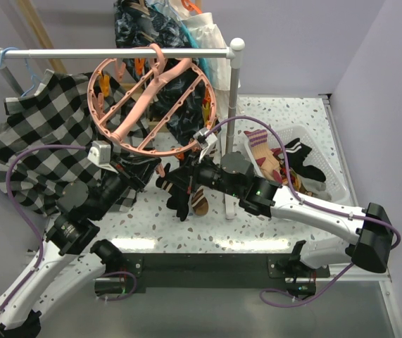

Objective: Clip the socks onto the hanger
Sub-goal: Clamp the sock onto the hanger.

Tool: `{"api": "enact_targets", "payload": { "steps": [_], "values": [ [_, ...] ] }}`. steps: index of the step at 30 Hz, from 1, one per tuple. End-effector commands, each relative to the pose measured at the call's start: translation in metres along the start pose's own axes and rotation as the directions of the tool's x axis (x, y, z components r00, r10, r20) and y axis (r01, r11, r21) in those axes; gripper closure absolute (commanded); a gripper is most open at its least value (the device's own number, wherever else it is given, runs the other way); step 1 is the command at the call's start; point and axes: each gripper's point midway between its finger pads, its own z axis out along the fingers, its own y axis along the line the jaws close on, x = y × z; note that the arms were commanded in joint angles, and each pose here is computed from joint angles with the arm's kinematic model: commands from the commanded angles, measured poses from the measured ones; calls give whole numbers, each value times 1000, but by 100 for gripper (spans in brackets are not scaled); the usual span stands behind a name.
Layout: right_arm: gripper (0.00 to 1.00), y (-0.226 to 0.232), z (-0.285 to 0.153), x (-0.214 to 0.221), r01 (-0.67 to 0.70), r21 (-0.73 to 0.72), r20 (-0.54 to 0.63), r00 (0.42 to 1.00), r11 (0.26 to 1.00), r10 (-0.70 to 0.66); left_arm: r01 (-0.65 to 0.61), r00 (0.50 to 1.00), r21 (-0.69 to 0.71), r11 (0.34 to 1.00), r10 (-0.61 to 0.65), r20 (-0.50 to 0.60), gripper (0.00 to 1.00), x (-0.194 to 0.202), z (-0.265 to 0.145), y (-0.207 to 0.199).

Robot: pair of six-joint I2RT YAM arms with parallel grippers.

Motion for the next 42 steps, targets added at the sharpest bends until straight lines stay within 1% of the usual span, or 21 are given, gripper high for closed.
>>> {"api": "enact_targets", "payload": {
  "steps": [1,11,17,23,31,38,39,42],
  "values": [
    [100,15,0,-25,-4,-26,65,998,1000,6,11,999,27,1000,-12,37,100,-12,0,-8],
    [100,24,-6,-35,-12,-56,100,995,998,17,4,1000,10,1000,-5,25,100,-6,0,-3],
    [100,26,-7,-30,-35,-73,85,996,997,41,4,999,-12,1000,-3,45,100,-9,-2,2],
    [100,22,-12,-32,-61,-53,97,993,997,66,2,999,-23,1000,-1,48,100,-9,-3,4],
    [100,24,-17,-38,-94,-49,120,988,994,99,0,999,-15,1000,0,48,100,-9,-3,3],
    [100,23,-11,-37,-141,-53,127,981,989,146,23,999,0,1000,-23,41,100,-7,-2,-1],
    [100,21,-9,-35,-144,-49,122,981,988,149,26,997,17,1000,-27,69,100,-15,-1,-5],
    [100,20,-6,-34,-162,-54,132,977,985,168,34,997,28,999,-36,71,100,-15,-1,-7]
  ]
}}
